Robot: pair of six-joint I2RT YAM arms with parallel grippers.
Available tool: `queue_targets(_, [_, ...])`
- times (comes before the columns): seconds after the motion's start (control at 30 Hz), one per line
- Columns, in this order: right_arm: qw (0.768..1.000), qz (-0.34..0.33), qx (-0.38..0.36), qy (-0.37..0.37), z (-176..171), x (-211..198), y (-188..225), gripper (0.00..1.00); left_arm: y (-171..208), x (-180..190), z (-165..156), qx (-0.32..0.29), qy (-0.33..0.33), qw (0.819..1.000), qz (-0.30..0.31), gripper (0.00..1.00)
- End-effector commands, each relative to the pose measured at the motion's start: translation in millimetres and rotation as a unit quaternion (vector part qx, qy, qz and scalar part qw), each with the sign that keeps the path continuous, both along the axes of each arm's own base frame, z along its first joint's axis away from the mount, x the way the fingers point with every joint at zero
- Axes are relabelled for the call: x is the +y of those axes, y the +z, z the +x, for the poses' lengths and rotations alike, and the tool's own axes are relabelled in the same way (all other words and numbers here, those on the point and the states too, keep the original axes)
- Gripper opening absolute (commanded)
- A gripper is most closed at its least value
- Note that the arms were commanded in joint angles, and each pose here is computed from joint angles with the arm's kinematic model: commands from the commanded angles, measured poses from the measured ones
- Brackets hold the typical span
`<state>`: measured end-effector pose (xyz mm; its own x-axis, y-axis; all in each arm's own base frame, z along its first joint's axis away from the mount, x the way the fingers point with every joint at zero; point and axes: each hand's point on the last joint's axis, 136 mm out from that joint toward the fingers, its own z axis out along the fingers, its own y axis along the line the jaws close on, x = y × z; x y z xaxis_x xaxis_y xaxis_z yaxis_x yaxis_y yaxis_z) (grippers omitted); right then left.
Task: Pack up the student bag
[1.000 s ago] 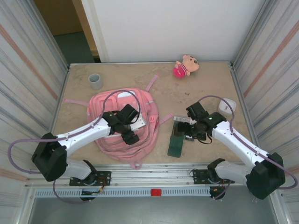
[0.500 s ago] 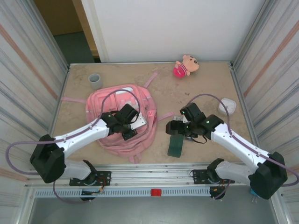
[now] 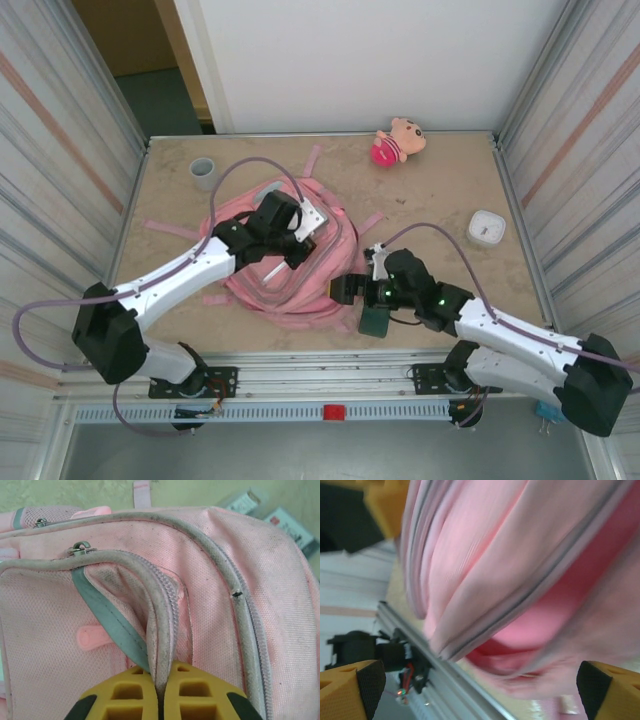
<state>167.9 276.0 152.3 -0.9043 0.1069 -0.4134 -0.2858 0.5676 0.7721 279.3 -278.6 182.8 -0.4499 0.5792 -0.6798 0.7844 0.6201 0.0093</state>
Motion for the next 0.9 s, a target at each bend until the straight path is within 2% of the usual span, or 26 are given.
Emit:
queue_targets(0.0, [0.997, 0.077, -0.010, 0.000, 5.7, 27.5, 24.6, 0.99, 44.9, -17.1, 19.5, -0.027, 0.018, 0.996, -0.081, 0.00])
queue_targets(0.13, [0.996, 0.090, -0.007, -0.007, 15.6, 47.0, 20.8, 1.00, 55.0, -14.4, 21.5, -0.020, 0.031, 0.993, -0.114, 0.00])
queue_targets(0.2, [0.995, 0.098, -0.014, -0.007, 20.4, 57.5, 20.7, 0.93, 59.3, -12.8, 21.3, -0.020, 0.035, 0.991, -0.124, 0.00])
queue_targets(0.23, [0.995, 0.099, -0.018, -0.011, 23.7, 60.6, 20.2, 0.88, 60.8, -11.3, 21.7, -0.018, 0.038, 0.991, -0.128, 0.00])
queue_targets(0.4, [0.991, 0.115, -0.052, -0.036, 42.1, 68.4, 29.9, 0.42, 72.1, -5.6, 24.1, -0.018, 0.050, 0.987, -0.150, 0.02])
queue_targets(0.5, [0.989, 0.116, -0.087, -0.034, 50.1, 66.6, 54.6, 0.20, 69.2, 13.3, 24.9, -0.016, 0.081, 0.987, -0.140, 0.21])
queue_targets(0.6, [0.988, 0.107, -0.107, -0.035, 62.3, 57.8, 78.6, 0.11, 66.7, 41.3, 19.3, -0.013, 0.123, 0.982, -0.146, 0.45])
queue_targets(0.7, [0.987, 0.118, -0.110, -0.025, 77.0, 49.7, 102.0, 0.07, 64.5, 72.4, 4.8, -0.021, 0.164, 0.975, -0.151, 0.56])
queue_targets(0.87, [0.984, 0.141, -0.112, -0.010, 98.4, 42.0, 136.7, 0.04, 59.1, 119.3, -18.0, -0.057, 0.242, 0.955, -0.160, 0.61])
